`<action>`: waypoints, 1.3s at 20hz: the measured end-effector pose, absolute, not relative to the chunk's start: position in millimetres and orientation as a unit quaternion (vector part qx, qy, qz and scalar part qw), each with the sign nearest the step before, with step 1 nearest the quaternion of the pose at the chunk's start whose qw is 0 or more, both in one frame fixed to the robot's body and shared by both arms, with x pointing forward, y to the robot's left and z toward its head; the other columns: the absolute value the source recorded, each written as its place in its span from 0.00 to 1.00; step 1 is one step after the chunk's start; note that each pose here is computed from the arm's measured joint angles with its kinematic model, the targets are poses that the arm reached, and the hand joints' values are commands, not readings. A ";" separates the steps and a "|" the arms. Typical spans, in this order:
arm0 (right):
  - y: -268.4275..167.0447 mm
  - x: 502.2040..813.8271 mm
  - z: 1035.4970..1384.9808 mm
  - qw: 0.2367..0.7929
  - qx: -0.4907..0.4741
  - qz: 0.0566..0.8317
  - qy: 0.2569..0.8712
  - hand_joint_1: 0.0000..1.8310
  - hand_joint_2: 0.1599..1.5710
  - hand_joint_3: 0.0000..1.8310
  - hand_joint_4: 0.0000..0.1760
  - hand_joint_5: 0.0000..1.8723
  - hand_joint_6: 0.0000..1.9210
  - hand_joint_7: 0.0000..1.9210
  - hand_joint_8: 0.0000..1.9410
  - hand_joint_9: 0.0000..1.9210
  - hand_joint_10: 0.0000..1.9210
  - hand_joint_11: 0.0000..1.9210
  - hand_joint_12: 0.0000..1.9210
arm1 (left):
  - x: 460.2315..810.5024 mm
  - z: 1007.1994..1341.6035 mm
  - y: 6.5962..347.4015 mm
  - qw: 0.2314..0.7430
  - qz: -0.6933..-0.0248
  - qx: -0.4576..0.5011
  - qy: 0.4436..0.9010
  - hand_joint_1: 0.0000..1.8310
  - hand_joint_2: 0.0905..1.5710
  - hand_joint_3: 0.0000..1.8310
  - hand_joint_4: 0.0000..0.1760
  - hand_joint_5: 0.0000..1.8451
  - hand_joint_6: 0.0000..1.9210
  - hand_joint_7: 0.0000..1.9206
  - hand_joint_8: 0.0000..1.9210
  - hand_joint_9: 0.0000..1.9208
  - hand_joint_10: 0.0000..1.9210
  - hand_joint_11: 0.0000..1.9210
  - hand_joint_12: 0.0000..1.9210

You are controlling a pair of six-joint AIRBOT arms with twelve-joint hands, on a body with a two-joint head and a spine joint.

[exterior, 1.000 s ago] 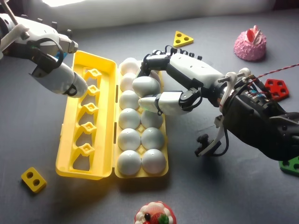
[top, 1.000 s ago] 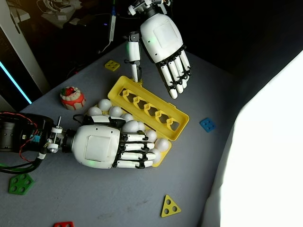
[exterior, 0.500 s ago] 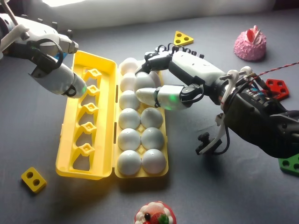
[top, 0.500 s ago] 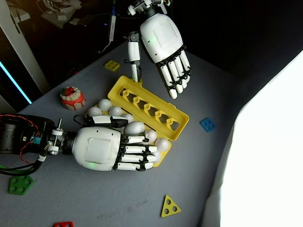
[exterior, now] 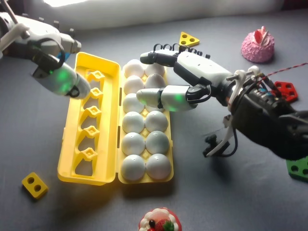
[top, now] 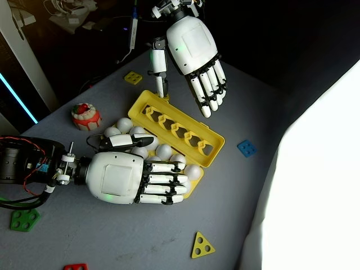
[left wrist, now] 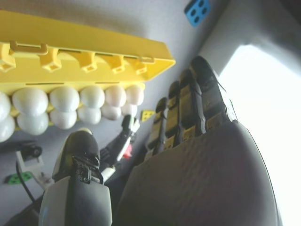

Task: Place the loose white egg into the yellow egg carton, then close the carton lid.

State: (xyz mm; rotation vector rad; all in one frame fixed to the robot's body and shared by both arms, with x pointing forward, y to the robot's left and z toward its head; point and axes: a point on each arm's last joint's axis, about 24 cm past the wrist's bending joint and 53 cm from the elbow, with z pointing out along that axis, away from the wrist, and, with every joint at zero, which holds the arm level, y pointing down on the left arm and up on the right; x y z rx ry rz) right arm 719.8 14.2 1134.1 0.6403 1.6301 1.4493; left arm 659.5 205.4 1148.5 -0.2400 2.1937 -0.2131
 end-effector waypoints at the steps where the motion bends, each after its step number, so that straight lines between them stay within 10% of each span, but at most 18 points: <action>1: 9.7 719.9 1136.3 0.424 0.246 0.574 0.656 0.33 0.63 0.00 0.00 0.13 0.08 0.10 0.00 0.04 0.00 0.00 0.16 | 661.9 1150.9 206.6 0.448 -0.089 -0.101 0.884 0.14 0.77 0.00 0.28 0.02 0.00 0.04 0.00 0.06 0.00 0.00 0.28; 7: -66.7 716.7 1171.4 0.500 0.165 0.517 0.675 0.34 0.63 0.00 0.00 0.15 0.08 0.11 0.00 0.05 0.00 0.00 0.14 | 671.9 1135.4 251.8 0.425 -0.090 -0.243 0.867 0.13 0.78 0.00 0.28 0.03 0.00 0.04 0.00 0.06 0.00 0.00 0.28; 10: -74.7 702.2 1172.9 0.502 0.132 0.497 0.695 0.01 0.73 0.01 0.00 0.09 0.03 0.09 0.00 0.04 0.00 0.00 0.13 | 670.4 1123.9 261.0 0.411 -0.099 -0.301 0.855 0.14 0.80 0.00 0.33 0.03 0.00 0.03 0.00 0.07 0.00 0.00 0.32; 13: -100.3 695.3 1176.1 0.505 0.124 0.473 0.711 0.00 0.74 0.00 0.00 0.09 0.02 0.11 0.00 0.05 0.01 0.00 0.17 | 665.8 1110.5 278.4 0.394 -0.095 -0.364 0.839 0.10 0.80 0.00 0.32 0.04 0.00 0.06 0.01 0.09 0.01 0.00 0.36; 14: -112.0 692.8 1178.6 0.510 0.120 0.462 0.716 0.00 0.75 0.00 0.00 0.09 0.02 0.11 0.00 0.03 0.00 0.00 0.02 | 664.5 1107.1 280.7 0.393 -0.094 -0.372 0.836 0.06 0.80 0.00 0.08 0.09 0.01 0.12 0.01 0.14 0.01 0.00 0.43; 26: -176.9 652.0 1182.1 0.543 0.003 0.358 0.760 0.00 0.74 0.00 0.00 0.11 0.02 0.10 0.00 0.03 0.00 0.02 0.01 | 643.7 1064.9 260.8 0.325 -0.127 -0.450 0.822 0.04 0.78 0.00 0.18 0.12 0.00 0.15 0.00 0.16 0.00 0.00 0.51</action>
